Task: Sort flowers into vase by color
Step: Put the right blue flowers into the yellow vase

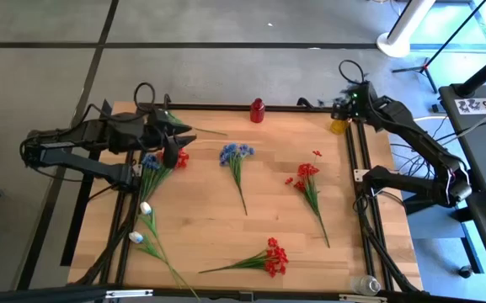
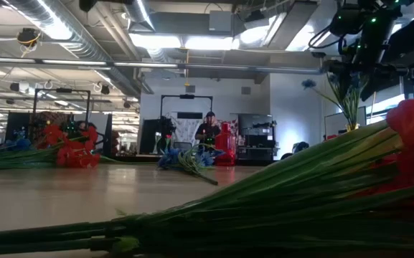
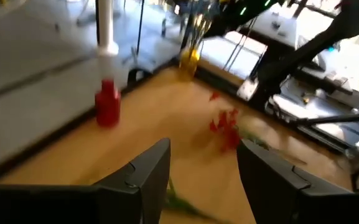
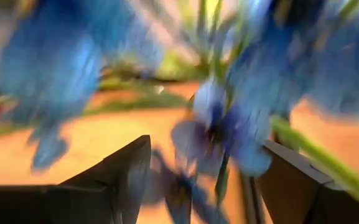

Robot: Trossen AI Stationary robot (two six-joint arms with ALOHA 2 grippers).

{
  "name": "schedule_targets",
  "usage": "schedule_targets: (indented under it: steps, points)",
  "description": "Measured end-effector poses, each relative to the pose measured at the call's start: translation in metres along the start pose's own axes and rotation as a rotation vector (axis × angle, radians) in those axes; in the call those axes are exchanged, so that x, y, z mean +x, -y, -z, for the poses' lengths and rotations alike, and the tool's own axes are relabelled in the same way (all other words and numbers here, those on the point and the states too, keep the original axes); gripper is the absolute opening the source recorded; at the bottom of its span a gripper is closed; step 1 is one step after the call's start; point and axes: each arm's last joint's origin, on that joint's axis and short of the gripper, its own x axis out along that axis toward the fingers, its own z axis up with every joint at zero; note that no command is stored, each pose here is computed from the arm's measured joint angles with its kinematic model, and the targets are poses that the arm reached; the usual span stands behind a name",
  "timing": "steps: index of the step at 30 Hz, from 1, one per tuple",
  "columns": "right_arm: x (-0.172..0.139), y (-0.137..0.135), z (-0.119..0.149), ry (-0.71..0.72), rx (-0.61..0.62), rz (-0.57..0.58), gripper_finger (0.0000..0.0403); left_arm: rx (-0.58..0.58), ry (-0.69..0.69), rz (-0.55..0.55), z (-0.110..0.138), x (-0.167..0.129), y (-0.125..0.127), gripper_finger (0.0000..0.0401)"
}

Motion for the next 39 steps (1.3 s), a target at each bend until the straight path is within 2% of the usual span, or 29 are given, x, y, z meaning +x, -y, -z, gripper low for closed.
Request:
schedule_targets:
  steps: [8,12,15,19,27,32,39]
  points:
    - [-0.024,0.005,0.005,-0.190,-0.078,-0.038,0.0266,-0.057,-0.263,-0.004,0.038,0.016,0.008,0.0152]
    - [-0.049,-0.003,0.011,-0.182,-0.135,-0.141,0.0266,-0.057,-0.358,-0.057,0.066,0.039,0.015,0.0142]
    - [-0.069,-0.012,0.020,-0.162,-0.144,-0.246,0.0266,-0.106,-0.401,-0.107,0.087,0.059,0.018,0.0142]
    - [-0.086,-0.026,0.036,-0.177,-0.190,-0.335,0.0266,-0.271,-0.370,-0.176,0.107,0.088,0.019,0.0152]
    - [-0.104,-0.042,0.058,-0.152,-0.240,-0.439,0.0266,-0.452,-0.361,-0.240,0.130,0.152,0.016,0.0203]
    - [-0.111,-0.050,0.063,-0.121,-0.263,-0.517,0.0266,-0.502,-0.354,-0.244,0.155,0.190,0.020,0.0218]
    - [-0.115,-0.053,0.066,-0.119,-0.290,-0.561,0.0266,-0.604,-0.292,-0.359,0.182,0.228,0.006,0.0220]
